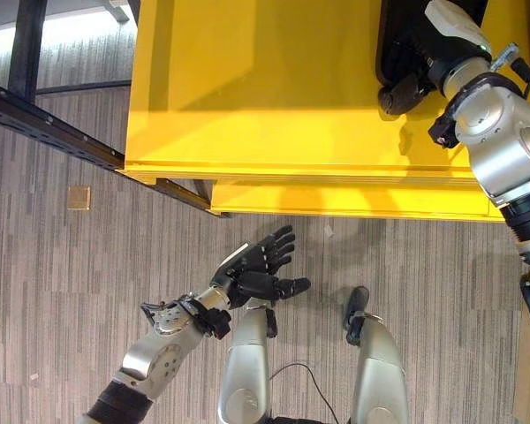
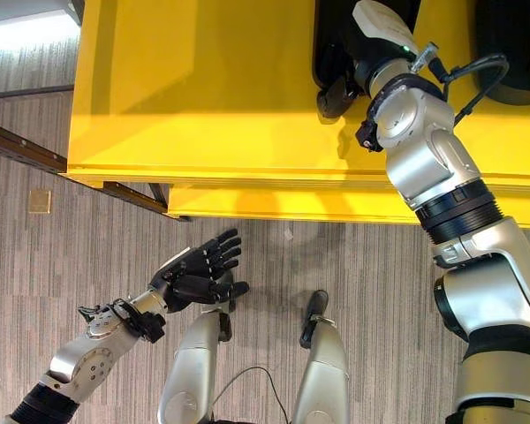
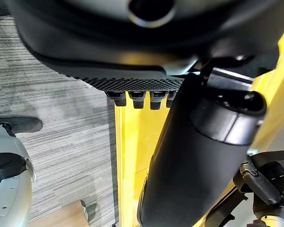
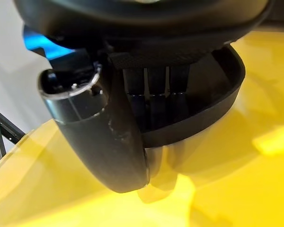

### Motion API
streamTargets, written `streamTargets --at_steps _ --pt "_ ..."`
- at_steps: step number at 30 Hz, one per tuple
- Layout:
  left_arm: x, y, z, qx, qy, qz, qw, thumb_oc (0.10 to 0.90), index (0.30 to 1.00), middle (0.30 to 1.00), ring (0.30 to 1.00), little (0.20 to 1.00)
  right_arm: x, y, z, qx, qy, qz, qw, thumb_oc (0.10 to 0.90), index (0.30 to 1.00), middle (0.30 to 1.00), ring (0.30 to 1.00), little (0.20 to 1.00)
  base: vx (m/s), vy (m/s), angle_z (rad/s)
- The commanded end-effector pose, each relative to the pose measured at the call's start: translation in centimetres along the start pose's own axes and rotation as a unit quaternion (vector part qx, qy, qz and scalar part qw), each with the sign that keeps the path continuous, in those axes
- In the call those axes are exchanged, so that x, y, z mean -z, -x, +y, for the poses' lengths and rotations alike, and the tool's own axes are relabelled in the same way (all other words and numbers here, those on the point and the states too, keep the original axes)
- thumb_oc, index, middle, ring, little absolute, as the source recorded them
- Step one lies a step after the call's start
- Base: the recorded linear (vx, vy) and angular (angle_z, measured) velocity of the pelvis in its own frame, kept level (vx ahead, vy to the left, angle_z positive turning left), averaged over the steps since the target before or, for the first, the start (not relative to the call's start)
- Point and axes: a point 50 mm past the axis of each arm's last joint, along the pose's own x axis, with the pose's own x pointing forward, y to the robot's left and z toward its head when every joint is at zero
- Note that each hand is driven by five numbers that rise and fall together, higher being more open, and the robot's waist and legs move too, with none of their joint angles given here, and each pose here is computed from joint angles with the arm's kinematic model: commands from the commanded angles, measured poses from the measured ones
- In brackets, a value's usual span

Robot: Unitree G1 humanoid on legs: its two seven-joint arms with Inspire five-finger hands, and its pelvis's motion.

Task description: Move parts from the plastic box to the shelf.

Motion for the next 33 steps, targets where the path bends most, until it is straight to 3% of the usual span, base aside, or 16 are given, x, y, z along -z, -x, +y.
streamTargets --at_steps 1,33 --pt "-3.2 -0.4 -3.6 0.080 0.004 -0.098 0.992 0.900 1.000 1.000 1.000 1.000 -2.9 0.1 -1.6 0.054 0.013 -0.063 0.996 0.400 0.300 0.300 0.300 0.300 0.00 0.048 0.00" --pt "-3.3 -0.6 -3.6 0.059 0.016 -0.108 0.992 0.900 1.000 1.000 1.000 1.000 -4.8 0.1 0.3 0.047 0.000 -0.095 0.994 0.400 0.300 0.300 0.300 0.300 0.01 0.029 0.02"
